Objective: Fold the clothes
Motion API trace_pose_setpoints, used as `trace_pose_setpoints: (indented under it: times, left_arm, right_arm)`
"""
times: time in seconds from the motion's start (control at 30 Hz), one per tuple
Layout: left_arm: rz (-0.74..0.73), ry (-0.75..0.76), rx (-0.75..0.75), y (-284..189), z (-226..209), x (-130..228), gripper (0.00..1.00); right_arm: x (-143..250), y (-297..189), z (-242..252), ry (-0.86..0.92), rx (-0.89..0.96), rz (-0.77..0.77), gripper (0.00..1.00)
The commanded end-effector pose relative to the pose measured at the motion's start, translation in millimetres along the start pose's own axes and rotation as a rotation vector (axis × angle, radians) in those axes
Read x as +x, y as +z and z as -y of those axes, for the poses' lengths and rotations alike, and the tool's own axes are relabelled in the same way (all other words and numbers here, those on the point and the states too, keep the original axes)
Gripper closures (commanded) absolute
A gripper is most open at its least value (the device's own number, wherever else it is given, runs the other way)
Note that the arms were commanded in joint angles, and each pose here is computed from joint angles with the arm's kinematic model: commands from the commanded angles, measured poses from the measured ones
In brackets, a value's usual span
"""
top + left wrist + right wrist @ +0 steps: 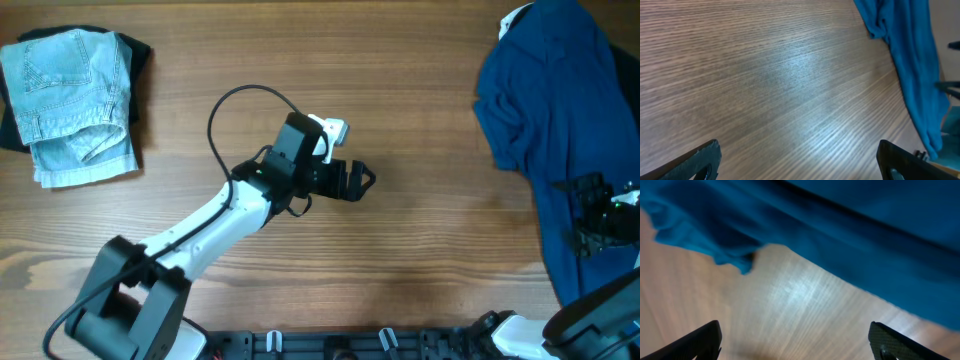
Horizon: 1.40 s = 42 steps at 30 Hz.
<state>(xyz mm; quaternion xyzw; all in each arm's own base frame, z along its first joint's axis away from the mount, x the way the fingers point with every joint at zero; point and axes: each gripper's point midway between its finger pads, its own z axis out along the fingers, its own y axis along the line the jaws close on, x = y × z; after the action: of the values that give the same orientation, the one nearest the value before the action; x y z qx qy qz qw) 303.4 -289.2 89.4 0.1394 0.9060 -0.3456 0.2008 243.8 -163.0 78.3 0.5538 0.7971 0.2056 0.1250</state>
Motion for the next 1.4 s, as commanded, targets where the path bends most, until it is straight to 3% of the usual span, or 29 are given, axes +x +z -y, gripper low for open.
trace_pose_setpoints:
  times: [0.0, 0.23, 0.43, 0.53, 0.7, 0.83, 0.93, 1.13, 1.27, 1.37]
  left_arm:
    - [-0.043, -0.017, -0.003, 20.6, -2.0, 10.1, 0.0]
    - [-0.068, -0.004, 0.016, 25.5, 5.8, 17.6, 0.0]
    - [-0.082, -0.008, 0.02, 25.5, 6.5, 21.1, 0.0]
    - [-0.086, -0.009, 0.021, 25.4, 6.7, 22.0, 0.0]
    - [-0.047, 0.006, 0.015, 26.2, 6.6, 13.0, 0.0]
    - [-0.012, 0.019, 0.011, 26.7, 7.0, 4.9, 0.0]
    - [0.0, 0.025, 0.016, 26.8, 8.3, 2.0, 0.0]
    - [0.006, 0.027, -0.005, 27.8, 4.1, 1.2, 0.0]
    - [-0.018, 0.015, -0.017, 35.0, -2.8, 7.8, 0.0]
    - [-0.031, 0.009, -0.024, 38.3, -6.4, 11.6, 0.0]
  right_arm:
    - [7.7, 12.2, -18.9, -0.118, -0.117, -0.019, 0.07]
    - [20.9, 41.1, -7.4, -0.056, -0.184, -0.023, 0.0]
    - [15.5, 44.5, 1.7, 0.006, -0.194, 0.006, 0.03]
    - [4.3, 39.8, 7.1, -0.022, -0.192, 0.048, 0.06]
    - [5.3, 33.2, -17.2, -0.203, -0.328, 0.055, 0.02]
    - [-8.7, 43.5, 30.1, -0.087, -0.023, 0.128, 0.06]
    - [-10.9, 45.7, 37.6, -0.097, 0.067, 0.151, 0.06]
    - [-26.4, 5.8, 65.5, -0.064, 0.42, 0.208, 0.0]
    - [-45.5, -32.0, 39.9, -0.132, 0.45, 0.239, 0.01]
    - [-40.7, -30.4, 39.5, -0.141, 0.447, 0.205, 0.01]
